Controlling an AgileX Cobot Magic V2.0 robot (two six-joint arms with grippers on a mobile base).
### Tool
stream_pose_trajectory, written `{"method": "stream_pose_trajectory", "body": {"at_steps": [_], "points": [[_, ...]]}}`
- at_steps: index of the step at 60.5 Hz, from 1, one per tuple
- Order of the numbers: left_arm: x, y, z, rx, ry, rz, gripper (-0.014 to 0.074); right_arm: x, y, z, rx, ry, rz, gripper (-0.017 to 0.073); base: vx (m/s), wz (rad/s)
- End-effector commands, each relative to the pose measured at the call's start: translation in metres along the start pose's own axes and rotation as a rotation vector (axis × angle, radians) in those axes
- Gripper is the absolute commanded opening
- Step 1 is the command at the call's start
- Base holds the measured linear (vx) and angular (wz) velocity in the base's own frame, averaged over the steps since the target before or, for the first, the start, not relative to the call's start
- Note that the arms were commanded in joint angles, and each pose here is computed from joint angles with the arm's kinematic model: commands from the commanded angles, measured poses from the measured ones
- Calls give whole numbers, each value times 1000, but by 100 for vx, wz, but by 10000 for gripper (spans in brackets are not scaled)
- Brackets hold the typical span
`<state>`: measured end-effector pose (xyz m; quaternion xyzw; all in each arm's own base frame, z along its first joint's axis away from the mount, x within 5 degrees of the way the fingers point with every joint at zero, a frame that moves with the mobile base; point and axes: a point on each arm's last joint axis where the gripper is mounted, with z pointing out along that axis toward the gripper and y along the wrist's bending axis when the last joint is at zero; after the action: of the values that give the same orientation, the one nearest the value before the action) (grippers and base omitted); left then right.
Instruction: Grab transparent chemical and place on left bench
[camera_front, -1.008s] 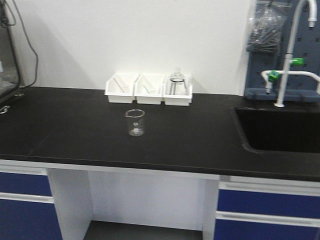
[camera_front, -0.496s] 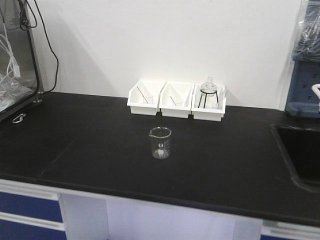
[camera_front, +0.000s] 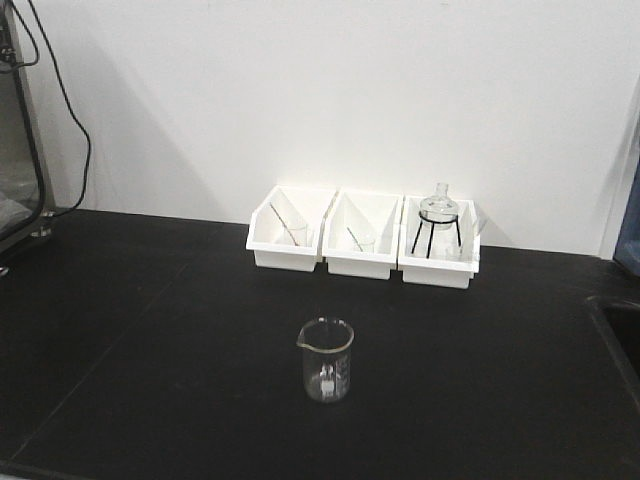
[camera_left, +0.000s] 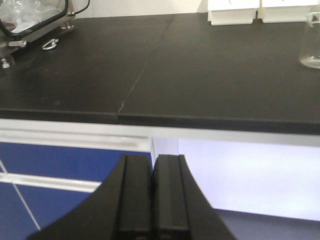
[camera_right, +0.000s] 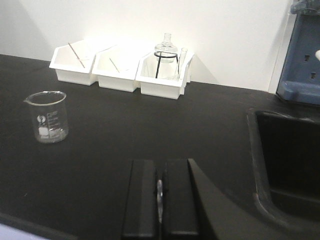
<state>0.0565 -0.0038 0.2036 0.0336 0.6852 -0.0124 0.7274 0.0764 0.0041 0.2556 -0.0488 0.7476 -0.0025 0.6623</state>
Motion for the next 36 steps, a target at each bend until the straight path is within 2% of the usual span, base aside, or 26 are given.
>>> {"method": "stream_pose_trajectory", "body": {"at_steps": [1,36], "points": [[-3,0,-1,-2,-81,-9,-3,-17,0,-2,-9,-105,-9,0,35,-2],[-3,0,-1,-2,-81,-9,-3,-17,0,-2,-9,-105,-9,0,26,-3]]}}
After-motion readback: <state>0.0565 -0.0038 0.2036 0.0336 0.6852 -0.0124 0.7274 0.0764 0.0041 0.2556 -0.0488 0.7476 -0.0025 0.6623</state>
